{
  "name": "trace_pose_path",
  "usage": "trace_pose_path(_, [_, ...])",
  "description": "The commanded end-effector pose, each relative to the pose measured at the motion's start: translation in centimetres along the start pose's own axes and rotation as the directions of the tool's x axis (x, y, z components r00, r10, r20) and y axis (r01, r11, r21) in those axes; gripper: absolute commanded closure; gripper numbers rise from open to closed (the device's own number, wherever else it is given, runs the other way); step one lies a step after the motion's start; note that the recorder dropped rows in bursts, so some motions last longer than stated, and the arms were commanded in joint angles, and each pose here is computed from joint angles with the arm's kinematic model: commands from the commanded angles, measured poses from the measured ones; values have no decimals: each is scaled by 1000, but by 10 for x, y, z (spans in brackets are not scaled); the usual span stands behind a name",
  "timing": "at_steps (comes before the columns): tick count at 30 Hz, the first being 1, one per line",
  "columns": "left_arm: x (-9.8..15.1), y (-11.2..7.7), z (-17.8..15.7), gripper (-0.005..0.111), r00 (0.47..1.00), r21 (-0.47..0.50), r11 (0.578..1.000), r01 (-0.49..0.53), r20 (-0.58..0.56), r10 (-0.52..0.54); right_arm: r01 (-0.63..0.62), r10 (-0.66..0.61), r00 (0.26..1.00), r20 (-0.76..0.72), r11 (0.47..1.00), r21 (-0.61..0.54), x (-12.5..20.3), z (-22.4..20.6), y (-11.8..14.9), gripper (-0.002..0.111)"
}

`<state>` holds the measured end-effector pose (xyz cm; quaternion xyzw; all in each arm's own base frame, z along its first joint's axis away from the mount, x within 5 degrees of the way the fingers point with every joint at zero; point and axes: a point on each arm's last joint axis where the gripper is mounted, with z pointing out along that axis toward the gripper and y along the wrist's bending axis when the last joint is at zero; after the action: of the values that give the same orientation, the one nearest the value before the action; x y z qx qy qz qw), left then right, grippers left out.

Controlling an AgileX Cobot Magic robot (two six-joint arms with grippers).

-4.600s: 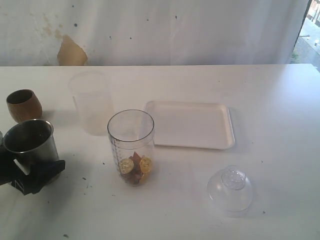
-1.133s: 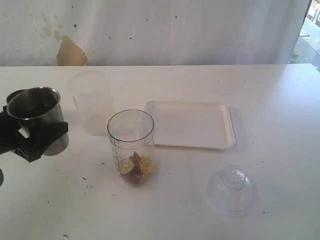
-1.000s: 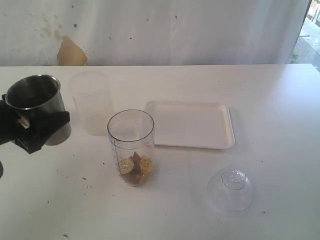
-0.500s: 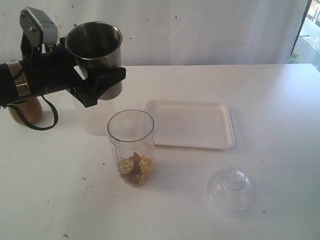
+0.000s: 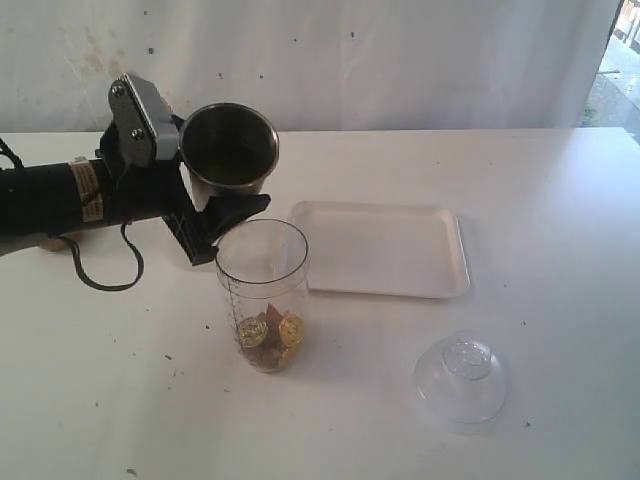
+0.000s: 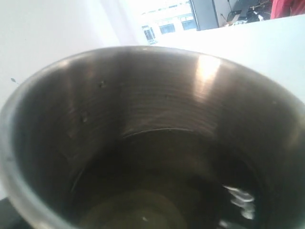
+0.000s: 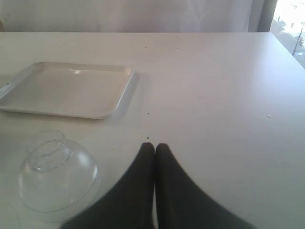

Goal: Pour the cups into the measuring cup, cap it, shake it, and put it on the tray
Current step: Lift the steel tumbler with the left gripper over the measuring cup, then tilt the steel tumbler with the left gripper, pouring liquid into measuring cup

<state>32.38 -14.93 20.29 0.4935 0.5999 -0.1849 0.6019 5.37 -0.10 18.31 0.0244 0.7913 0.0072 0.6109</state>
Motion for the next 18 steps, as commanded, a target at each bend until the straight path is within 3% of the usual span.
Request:
trace_pose_path(1, [-15, 5, 0, 107, 991, -34, 995, -90, 101, 93, 4, -4, 1000, 3, 1000, -1, 1, 0, 0, 108])
trace_pose_path(11, [-32, 11, 1, 107, 944, -71, 966, -248, 208, 257, 4, -4, 1000, 3, 1000, -1, 1, 0, 0, 108])
trace_pose_path(18, [-31, 10, 1, 107, 899, -86, 919, -385, 191, 394, 4, -4, 1000, 3, 1000, -1, 1, 0, 0, 108])
